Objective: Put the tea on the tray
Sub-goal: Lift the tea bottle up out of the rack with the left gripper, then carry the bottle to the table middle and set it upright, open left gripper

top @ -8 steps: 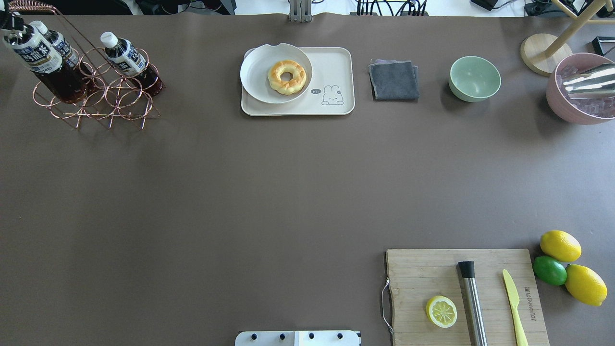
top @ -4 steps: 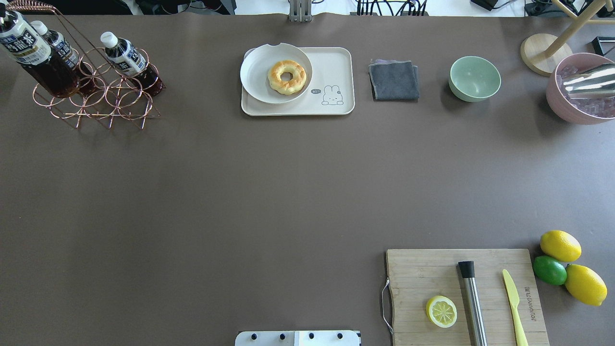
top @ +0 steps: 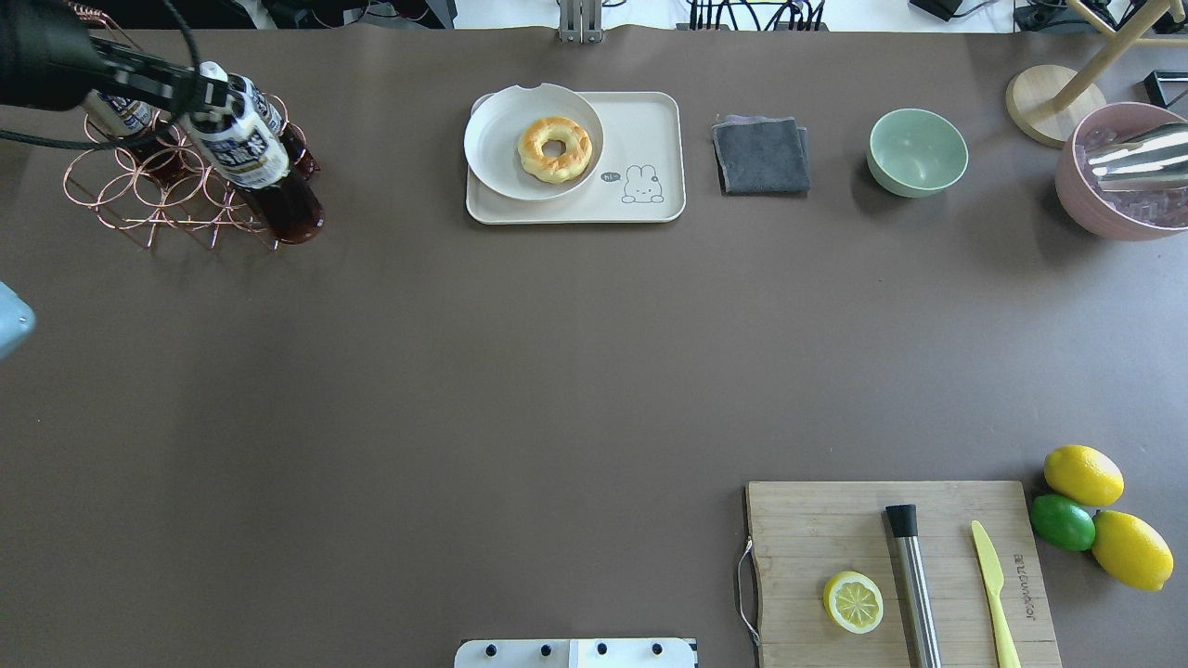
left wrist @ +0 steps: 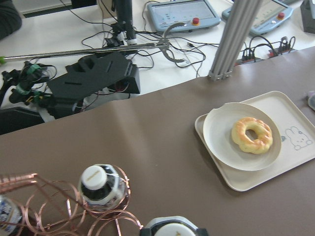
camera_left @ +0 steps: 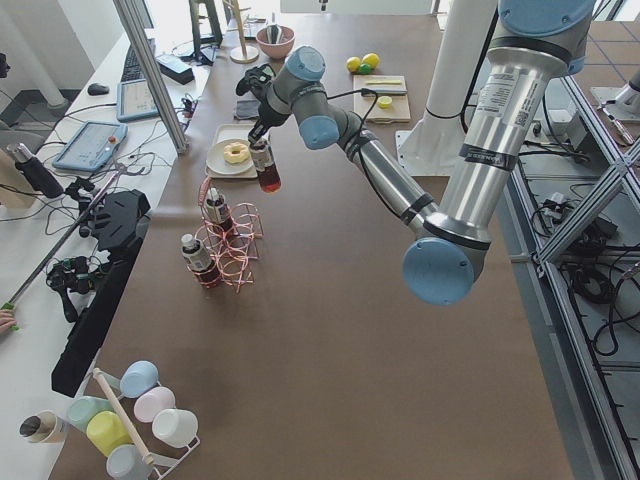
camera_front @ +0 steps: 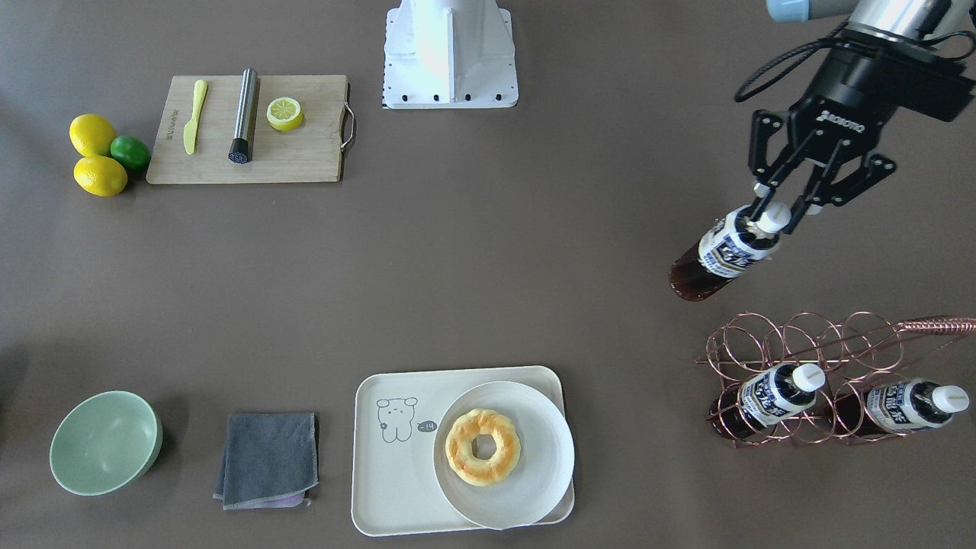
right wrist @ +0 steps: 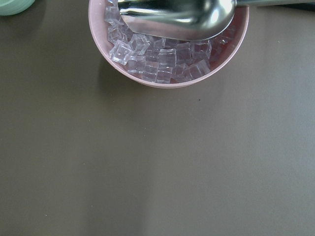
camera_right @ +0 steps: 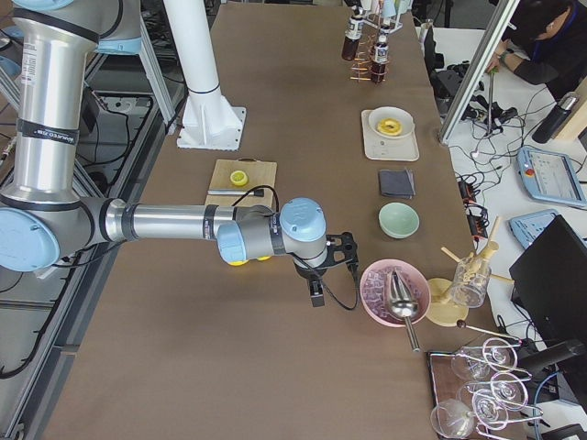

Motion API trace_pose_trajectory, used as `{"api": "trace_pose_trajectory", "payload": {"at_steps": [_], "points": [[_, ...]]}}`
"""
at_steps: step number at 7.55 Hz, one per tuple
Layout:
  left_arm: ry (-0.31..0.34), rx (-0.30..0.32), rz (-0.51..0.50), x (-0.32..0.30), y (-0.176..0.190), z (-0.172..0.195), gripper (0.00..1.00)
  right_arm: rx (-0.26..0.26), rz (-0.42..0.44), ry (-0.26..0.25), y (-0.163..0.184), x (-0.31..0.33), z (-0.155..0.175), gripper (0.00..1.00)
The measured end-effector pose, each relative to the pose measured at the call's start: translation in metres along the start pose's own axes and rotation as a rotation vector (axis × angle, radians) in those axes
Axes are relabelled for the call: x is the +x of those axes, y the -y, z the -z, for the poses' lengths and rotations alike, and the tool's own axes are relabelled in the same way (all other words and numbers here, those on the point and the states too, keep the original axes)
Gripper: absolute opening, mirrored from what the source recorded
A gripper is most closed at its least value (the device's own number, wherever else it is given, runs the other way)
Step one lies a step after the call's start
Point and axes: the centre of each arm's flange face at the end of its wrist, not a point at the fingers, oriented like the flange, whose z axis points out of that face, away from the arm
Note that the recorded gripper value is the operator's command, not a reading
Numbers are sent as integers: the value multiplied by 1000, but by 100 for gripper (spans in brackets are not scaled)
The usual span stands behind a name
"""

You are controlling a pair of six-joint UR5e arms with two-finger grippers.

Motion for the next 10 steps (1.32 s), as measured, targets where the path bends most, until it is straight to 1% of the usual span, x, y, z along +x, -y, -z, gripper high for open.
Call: {"api": "trace_pose_trajectory", "payload": {"at_steps": [3, 4, 5, 6, 8, 10], "points": [[-83, 43, -126, 150, -17, -57, 0, -1, 0, 0, -1, 0, 0, 100], [-100, 54, -158, 202, -33, -76, 0, -2, -1, 0, -1, 1, 0, 100], [-102, 62, -182, 247, -48, -96, 0, -2, 0, 1, -2, 0, -1, 100], [-103, 61, -197, 280, -60, -111, 0, -2, 0, 3, -2, 1, 0, 100], [-103, 56, -214, 317, -75, -128, 0, -3, -1, 21, -3, -1, -1, 100], [-112, 45, -212, 329, -84, -132, 0, -4, -2, 26, -3, -1, -1, 100]]}}
